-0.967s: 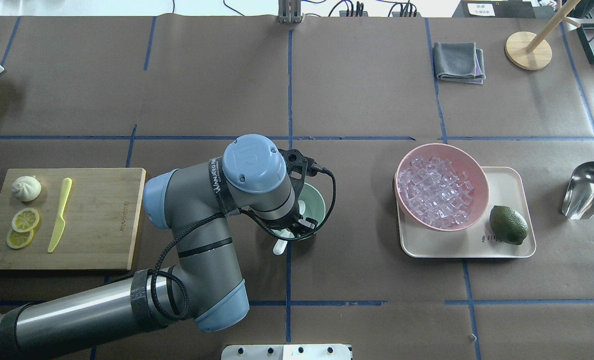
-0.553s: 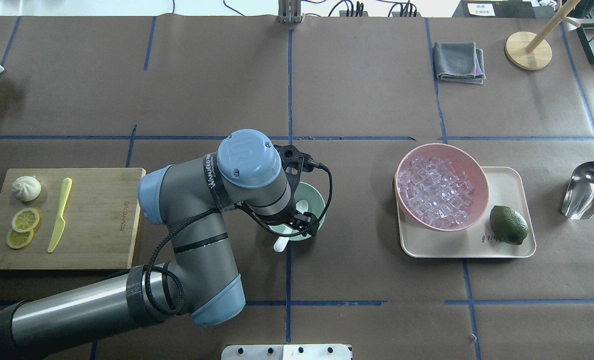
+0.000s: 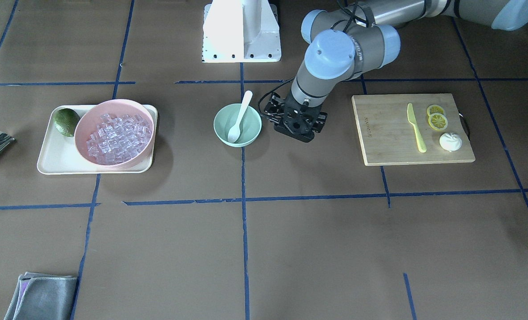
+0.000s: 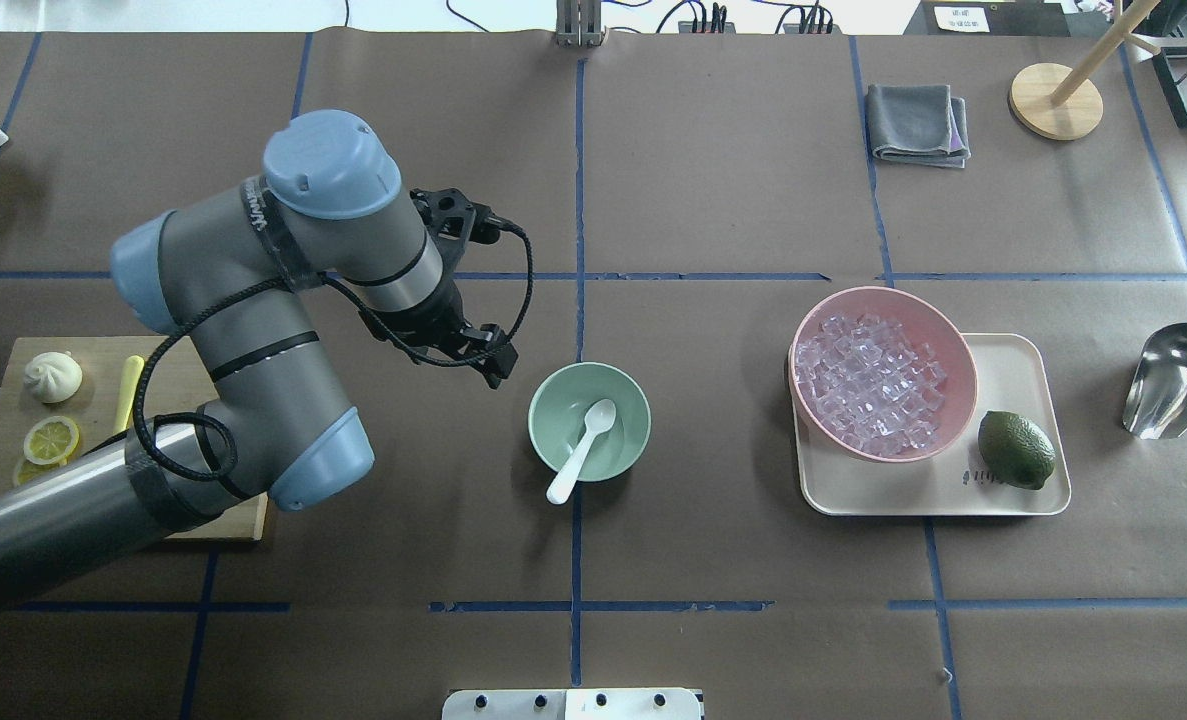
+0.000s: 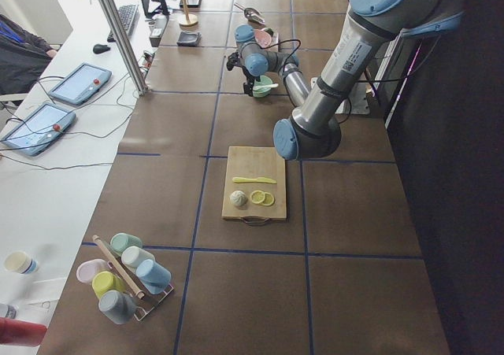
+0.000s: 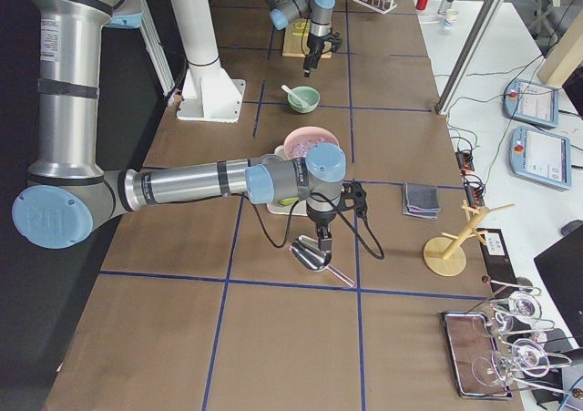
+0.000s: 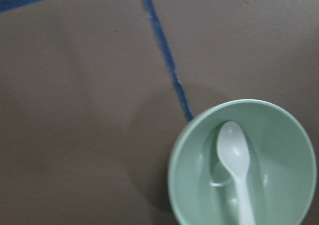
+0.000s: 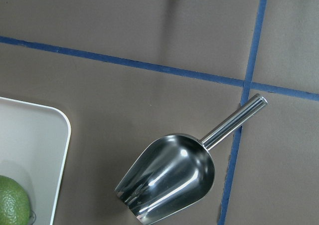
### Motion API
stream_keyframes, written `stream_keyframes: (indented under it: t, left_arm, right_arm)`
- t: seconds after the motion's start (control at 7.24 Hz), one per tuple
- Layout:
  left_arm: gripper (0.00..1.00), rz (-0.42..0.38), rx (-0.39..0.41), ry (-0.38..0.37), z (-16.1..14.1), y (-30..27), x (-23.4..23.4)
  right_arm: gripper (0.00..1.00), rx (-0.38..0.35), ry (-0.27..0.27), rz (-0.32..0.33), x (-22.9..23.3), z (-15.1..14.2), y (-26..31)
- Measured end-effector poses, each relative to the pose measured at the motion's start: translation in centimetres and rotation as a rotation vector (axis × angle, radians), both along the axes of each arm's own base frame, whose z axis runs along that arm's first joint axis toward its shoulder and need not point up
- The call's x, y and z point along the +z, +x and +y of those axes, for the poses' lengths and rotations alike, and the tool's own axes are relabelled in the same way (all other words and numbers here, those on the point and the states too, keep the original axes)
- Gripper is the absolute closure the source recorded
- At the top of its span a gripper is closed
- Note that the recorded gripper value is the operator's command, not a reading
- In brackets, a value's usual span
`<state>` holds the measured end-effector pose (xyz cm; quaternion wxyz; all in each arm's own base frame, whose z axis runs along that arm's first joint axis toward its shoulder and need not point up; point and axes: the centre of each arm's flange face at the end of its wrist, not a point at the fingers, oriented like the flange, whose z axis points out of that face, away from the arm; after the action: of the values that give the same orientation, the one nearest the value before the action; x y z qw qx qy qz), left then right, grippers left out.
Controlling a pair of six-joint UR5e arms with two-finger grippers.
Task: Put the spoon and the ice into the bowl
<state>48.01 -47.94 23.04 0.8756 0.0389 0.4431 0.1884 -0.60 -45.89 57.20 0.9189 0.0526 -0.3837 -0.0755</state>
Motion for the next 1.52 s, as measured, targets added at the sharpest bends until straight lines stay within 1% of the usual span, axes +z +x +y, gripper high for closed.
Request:
stream_keyframes:
  t: [0.14,0.28,0.41,0.83,0.97,1.11,1.24,1.52]
  left_arm:
    - [0.01,-0.036,0.008,0.018,-1.5,-2.7,0.9]
    - [0.01,-0.076,0.009,0.028,-2.4,-6.2,1.8]
    - [0.0,-0.111,-0.007,0.026,-2.4,-10.7,3.6]
    - [0.0,-0.177,-0.16,-0.029,-3.1,-25.9,11.6]
    - [0.0,-0.192,-0.208,-0.065,-3.2,-31.2,14.9]
    - [0.0,-0.188,-0.231,-0.09,-3.0,-36.3,18.1]
    - [0.0,-0.173,-0.238,-0.104,-2.1,-41.1,21.2]
    - [0.0,-0.16,-0.237,-0.097,0.1,-48.2,26.6]
  right_arm:
    - [0.0,0.0,0.001,-0.001,-0.1,0.0,0.0]
    - [0.0,0.002,0.003,-0.002,-0.3,-0.2,-0.1]
    - [0.0,0.005,0.007,-0.004,-0.7,-0.5,-0.2]
    - [0.0,0.044,-0.005,-0.023,-3.7,-1.9,-1.8]
    - [0.0,0.056,-0.013,-0.033,-5.4,-2.2,-3.3]
    - [0.0,0.064,-0.018,-0.042,-7.3,-2.4,-4.9]
    - [0.0,0.068,-0.024,-0.048,-9.0,-2.6,-6.7]
    - [0.0,0.076,-0.026,-0.053,-11.6,-2.7,-9.4]
